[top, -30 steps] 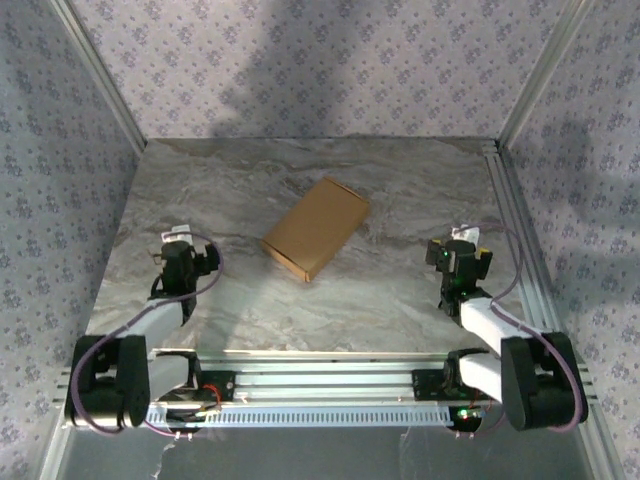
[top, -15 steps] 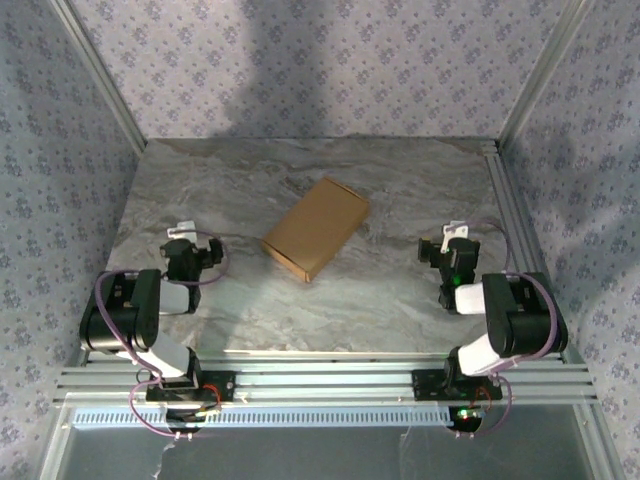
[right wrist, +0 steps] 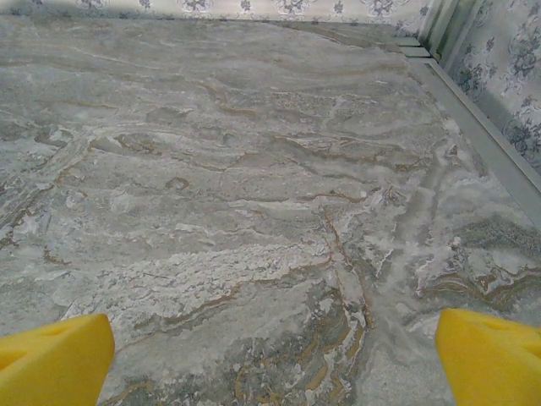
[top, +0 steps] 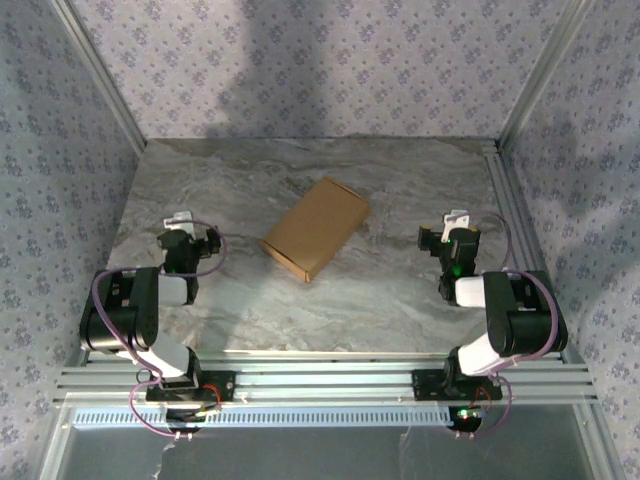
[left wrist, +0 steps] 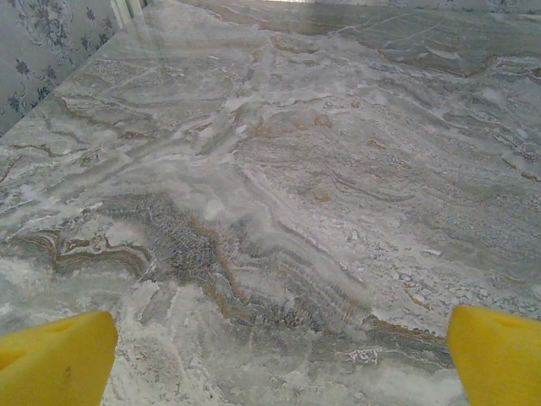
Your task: Fold the paper box
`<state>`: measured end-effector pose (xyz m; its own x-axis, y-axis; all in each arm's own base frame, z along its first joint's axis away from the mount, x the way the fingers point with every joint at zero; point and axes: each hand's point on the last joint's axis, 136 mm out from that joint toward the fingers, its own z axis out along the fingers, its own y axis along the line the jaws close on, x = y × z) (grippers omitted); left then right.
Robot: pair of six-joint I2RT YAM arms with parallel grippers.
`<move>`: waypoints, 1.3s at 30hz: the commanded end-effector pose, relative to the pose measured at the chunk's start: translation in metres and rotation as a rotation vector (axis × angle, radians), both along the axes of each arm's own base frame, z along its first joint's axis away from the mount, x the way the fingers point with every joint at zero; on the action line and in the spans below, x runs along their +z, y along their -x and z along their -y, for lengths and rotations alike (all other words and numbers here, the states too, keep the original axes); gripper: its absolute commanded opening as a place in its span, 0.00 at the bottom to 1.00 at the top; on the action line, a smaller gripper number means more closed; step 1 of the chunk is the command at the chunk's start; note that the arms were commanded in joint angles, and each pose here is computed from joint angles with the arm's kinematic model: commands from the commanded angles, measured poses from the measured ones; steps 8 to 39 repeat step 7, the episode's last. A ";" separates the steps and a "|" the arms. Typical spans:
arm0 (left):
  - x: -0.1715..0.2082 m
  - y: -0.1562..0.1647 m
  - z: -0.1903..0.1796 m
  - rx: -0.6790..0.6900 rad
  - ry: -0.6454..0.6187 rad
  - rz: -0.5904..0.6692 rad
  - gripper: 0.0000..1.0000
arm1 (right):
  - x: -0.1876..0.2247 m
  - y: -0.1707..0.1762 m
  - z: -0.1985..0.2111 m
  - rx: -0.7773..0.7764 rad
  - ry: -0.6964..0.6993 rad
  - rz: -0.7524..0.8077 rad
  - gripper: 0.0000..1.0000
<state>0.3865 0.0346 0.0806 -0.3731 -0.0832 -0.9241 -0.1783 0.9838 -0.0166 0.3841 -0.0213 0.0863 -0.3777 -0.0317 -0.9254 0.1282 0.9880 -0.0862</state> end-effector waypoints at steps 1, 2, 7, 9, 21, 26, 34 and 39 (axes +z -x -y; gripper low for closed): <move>0.011 -0.006 0.003 -0.012 0.005 0.029 1.00 | 0.000 -0.003 0.005 -0.018 0.008 -0.005 0.99; 0.011 -0.006 0.003 -0.012 0.005 0.030 1.00 | 0.000 -0.003 0.005 -0.018 0.009 -0.005 0.99; 0.011 -0.006 0.003 -0.012 0.004 0.029 1.00 | 0.001 -0.001 0.010 -0.056 0.012 0.002 0.99; 0.011 -0.006 0.003 -0.012 0.004 0.029 1.00 | 0.001 -0.001 0.010 -0.056 0.012 0.002 0.99; 0.011 -0.006 0.003 -0.012 0.004 0.029 1.00 | 0.001 -0.001 0.010 -0.056 0.012 0.002 0.99; 0.011 -0.006 0.003 -0.012 0.004 0.029 1.00 | 0.001 -0.001 0.010 -0.056 0.012 0.002 0.99; 0.011 -0.006 0.003 -0.012 0.004 0.029 1.00 | 0.001 -0.001 0.010 -0.056 0.012 0.002 0.99; 0.011 -0.006 0.003 -0.012 0.004 0.029 1.00 | 0.001 -0.001 0.010 -0.056 0.012 0.002 0.99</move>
